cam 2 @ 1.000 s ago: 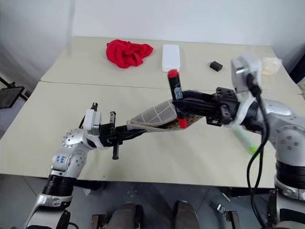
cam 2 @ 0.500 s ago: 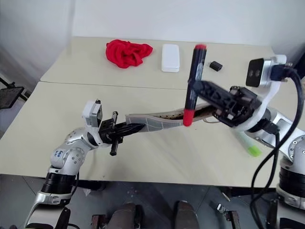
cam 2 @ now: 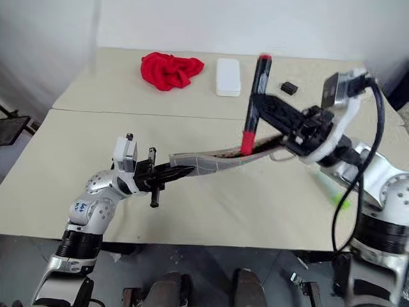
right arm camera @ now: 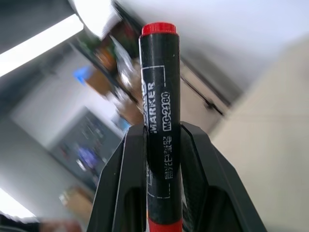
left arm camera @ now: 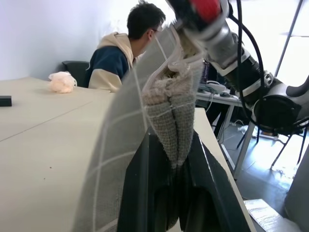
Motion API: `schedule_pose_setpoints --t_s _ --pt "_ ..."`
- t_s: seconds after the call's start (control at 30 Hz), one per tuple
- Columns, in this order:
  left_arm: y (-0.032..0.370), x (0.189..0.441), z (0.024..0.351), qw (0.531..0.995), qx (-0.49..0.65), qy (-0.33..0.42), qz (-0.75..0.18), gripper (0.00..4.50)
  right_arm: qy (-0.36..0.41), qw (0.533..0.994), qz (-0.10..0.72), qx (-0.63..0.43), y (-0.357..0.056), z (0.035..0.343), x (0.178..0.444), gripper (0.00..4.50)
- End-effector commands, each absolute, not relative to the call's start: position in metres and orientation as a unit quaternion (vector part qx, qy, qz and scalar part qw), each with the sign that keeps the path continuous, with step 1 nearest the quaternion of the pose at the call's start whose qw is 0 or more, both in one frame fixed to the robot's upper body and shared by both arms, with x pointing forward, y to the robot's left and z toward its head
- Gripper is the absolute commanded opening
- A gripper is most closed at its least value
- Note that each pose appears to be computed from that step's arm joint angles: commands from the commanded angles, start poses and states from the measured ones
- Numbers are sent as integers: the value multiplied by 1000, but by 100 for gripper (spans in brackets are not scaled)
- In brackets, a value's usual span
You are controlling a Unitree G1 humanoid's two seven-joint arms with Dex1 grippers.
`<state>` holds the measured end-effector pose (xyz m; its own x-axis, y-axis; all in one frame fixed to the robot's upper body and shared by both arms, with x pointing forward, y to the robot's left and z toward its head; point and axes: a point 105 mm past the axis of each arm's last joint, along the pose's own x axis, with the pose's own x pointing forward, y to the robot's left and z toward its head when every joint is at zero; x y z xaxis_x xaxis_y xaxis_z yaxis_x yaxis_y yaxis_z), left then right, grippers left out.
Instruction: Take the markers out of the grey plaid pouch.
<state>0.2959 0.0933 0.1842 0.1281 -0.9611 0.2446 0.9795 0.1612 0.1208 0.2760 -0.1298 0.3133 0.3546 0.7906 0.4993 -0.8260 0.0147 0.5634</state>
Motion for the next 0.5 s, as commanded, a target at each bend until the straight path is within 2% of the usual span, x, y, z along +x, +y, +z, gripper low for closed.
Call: schedule_pose_setpoints --t_s 0.03,0.1,0.23,0.33,0.4,0.5 --pt "108 302 181 771 -16 -127 -624 0 -6 712 556 430 -125 299 273 60" --pt "108 302 181 770 -14 -127 -625 0 -1 704 547 452 -117 291 273 60" --pt "107 300 180 767 -1 -130 -629 0 -32 668 512 539 -102 299 280 60" --pt "107 300 180 766 3 -136 -628 0 -7 674 474 566 -98 289 287 60" --pt "106 299 180 763 12 -135 -632 0 -13 685 472 555 -103 291 287 60" --pt "107 298 179 762 17 -134 -633 0 -67 692 499 517 -121 317 281 60"
